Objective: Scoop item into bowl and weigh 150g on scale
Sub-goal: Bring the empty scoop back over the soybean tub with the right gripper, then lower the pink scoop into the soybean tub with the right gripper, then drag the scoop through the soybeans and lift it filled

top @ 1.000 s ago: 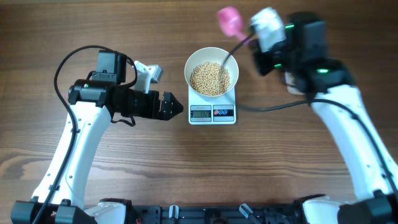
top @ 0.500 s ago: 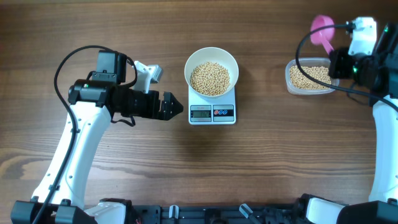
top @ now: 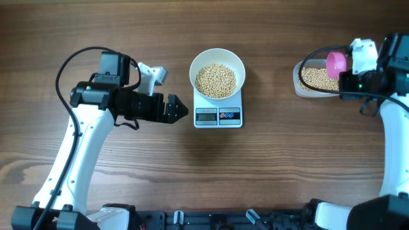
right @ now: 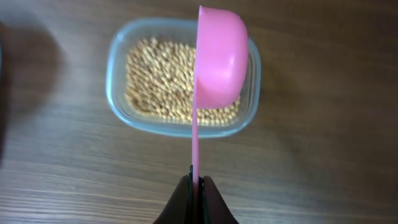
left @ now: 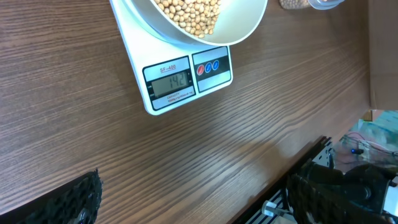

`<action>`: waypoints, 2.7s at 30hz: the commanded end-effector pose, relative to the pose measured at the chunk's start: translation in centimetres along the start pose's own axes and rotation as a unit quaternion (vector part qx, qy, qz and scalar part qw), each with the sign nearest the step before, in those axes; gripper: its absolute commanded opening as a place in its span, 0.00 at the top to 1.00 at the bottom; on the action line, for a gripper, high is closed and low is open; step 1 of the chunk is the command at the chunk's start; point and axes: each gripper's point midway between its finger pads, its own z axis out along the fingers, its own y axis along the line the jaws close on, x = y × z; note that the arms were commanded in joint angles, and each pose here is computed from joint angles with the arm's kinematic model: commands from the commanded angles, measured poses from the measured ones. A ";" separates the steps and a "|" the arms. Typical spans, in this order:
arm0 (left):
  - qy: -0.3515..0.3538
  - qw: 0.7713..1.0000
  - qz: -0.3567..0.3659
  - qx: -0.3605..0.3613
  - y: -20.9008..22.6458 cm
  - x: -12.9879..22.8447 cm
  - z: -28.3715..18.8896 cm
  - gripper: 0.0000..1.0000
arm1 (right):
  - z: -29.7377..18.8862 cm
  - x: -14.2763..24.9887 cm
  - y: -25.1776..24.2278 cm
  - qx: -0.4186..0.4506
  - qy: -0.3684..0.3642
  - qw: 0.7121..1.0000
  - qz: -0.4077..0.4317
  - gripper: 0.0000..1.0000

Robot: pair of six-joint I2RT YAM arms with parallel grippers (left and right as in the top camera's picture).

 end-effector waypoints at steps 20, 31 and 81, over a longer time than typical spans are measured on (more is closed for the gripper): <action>0.002 1.000 0.006 0.009 -0.1 0.2 0.1 0.00 | 5.8 1.4 1.0 0.059 0.092 0.993 0.044 0.96; 0.002 1.000 0.006 0.009 -0.1 0.2 0.1 0.00 | 6.0 1.0 3.4 -0.009 0.083 0.995 0.060 0.96; 0.002 1.000 0.006 0.009 -0.1 0.2 0.1 0.00 | 4.9 1.1 8.9 -0.168 0.085 0.978 0.090 0.96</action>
